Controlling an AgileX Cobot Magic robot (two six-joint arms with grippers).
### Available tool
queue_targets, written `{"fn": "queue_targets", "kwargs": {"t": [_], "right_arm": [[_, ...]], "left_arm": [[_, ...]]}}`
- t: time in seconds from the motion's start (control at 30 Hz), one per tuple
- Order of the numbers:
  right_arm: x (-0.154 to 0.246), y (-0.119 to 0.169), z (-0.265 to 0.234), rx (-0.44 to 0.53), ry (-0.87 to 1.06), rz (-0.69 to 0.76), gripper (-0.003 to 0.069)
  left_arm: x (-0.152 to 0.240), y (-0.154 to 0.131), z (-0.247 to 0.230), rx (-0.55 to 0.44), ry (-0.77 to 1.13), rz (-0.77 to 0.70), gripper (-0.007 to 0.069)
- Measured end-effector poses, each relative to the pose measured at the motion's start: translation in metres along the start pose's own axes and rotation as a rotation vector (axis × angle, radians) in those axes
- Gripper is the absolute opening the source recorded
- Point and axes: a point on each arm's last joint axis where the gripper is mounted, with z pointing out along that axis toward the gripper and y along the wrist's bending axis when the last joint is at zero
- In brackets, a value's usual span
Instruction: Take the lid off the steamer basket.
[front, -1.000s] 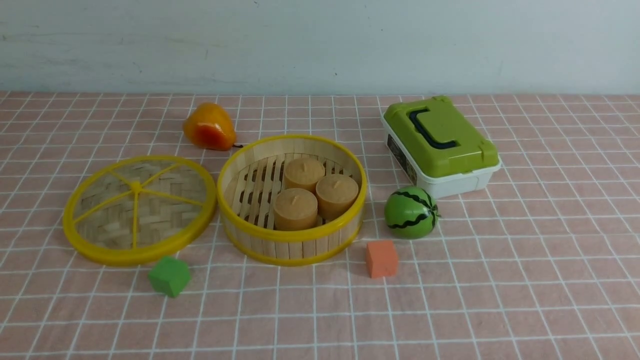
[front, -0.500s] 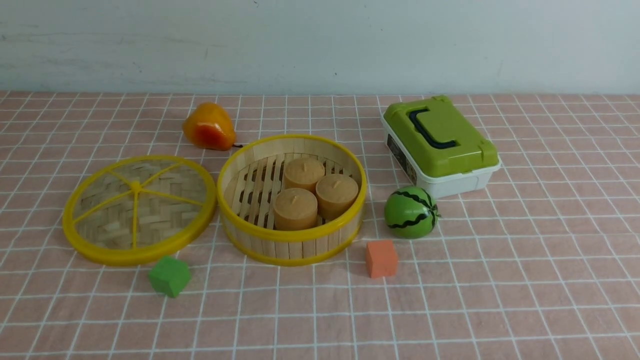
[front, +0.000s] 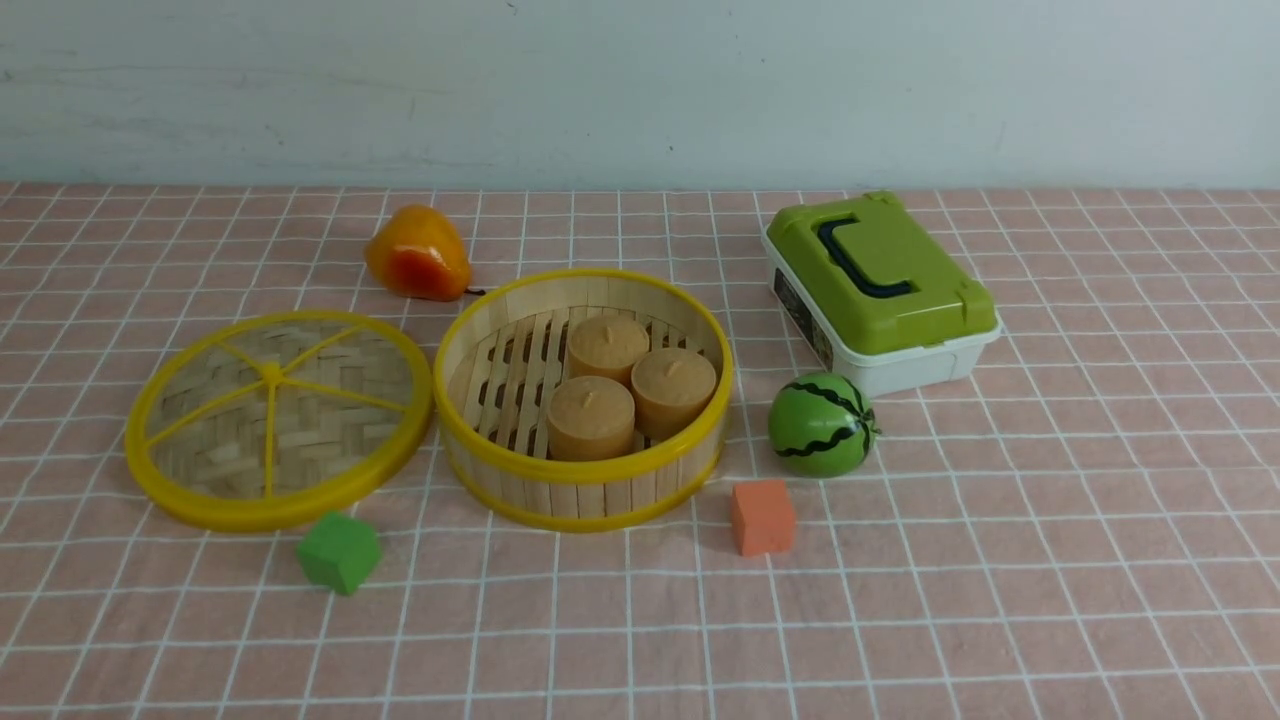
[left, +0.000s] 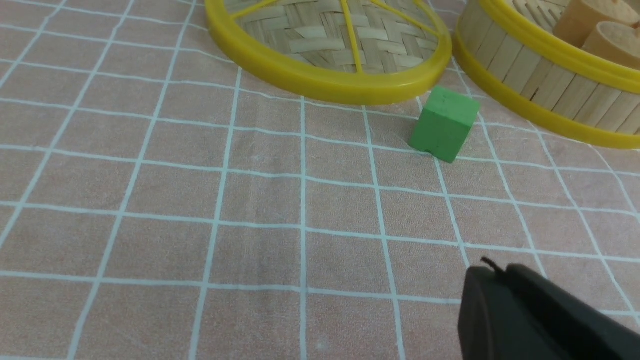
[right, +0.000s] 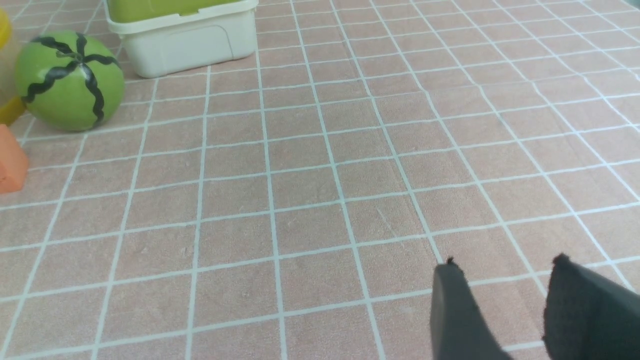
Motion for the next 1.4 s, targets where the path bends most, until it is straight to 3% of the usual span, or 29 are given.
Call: {"fn": "queue_targets", "kwargs": {"t": [1.4], "right_arm": [[0.0,0.0,0.0,0.0,0.0,0.0,0.0242]], "left_arm": [[0.0,0.0,0.0,0.0,0.0,0.0,0.0063]]}}
